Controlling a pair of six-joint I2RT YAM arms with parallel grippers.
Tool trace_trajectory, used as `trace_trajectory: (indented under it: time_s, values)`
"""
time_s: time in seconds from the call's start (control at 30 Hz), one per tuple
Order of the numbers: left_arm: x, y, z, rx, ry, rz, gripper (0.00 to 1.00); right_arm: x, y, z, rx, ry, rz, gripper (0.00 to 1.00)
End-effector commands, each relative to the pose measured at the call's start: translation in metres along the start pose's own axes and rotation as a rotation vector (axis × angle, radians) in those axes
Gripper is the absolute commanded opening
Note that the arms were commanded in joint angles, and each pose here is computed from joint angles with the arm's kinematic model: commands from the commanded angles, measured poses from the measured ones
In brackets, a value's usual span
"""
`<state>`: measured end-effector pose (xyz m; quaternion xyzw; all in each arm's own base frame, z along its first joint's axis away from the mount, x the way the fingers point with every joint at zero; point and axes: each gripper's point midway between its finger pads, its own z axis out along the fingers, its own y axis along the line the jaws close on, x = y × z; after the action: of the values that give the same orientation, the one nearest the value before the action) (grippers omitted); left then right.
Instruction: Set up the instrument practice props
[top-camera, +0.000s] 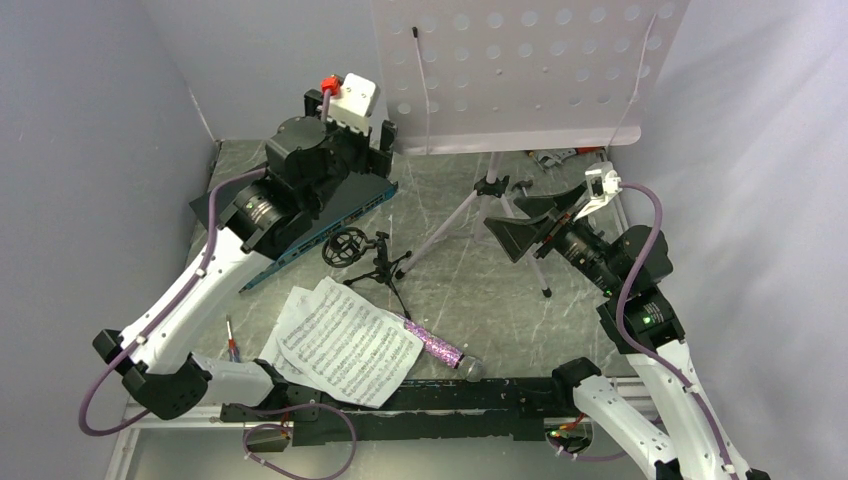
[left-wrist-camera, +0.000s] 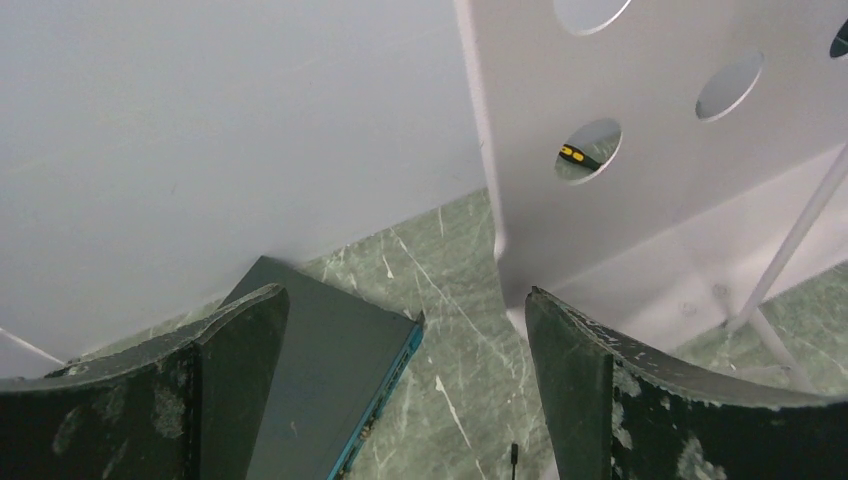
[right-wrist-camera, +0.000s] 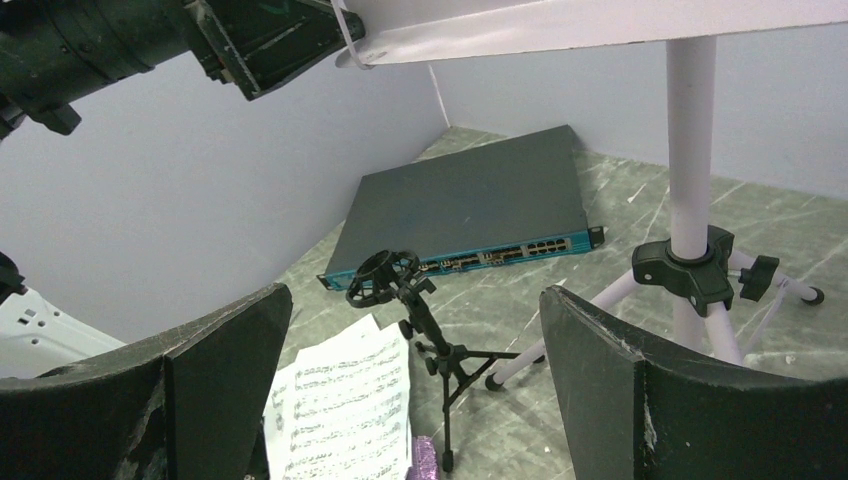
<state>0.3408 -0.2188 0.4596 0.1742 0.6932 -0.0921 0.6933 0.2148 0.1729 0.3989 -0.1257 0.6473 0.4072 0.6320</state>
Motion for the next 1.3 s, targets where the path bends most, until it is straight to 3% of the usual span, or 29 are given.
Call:
trace_trajectory:
  time_s: [0.0, 0.33, 0.7, 1.27]
  values:
    - [-0.017, 0.011, -0.031, 0.007, -0.050, -0.056, 0.93, -0.005, 0.001, 0.000, 0.000, -0.011, -0.024, 1.00]
    - [0.009, 0.012, -0.059, 0.027, -0.007, -0.116, 0.93, 0.003, -0.002, 0.000, -0.001, 0.008, -0.015, 1.00]
    - [-0.007, -0.051, -0.056, 0.363, -0.047, -0.162, 0.93, 0.004, -0.001, 0.002, -0.009, 0.012, -0.003, 1.00]
    - [-0.011, -0.043, -0.013, 0.244, -0.056, -0.188, 0.93, 0.003, 0.000, 0.001, -0.009, 0.009, -0.006, 1.00]
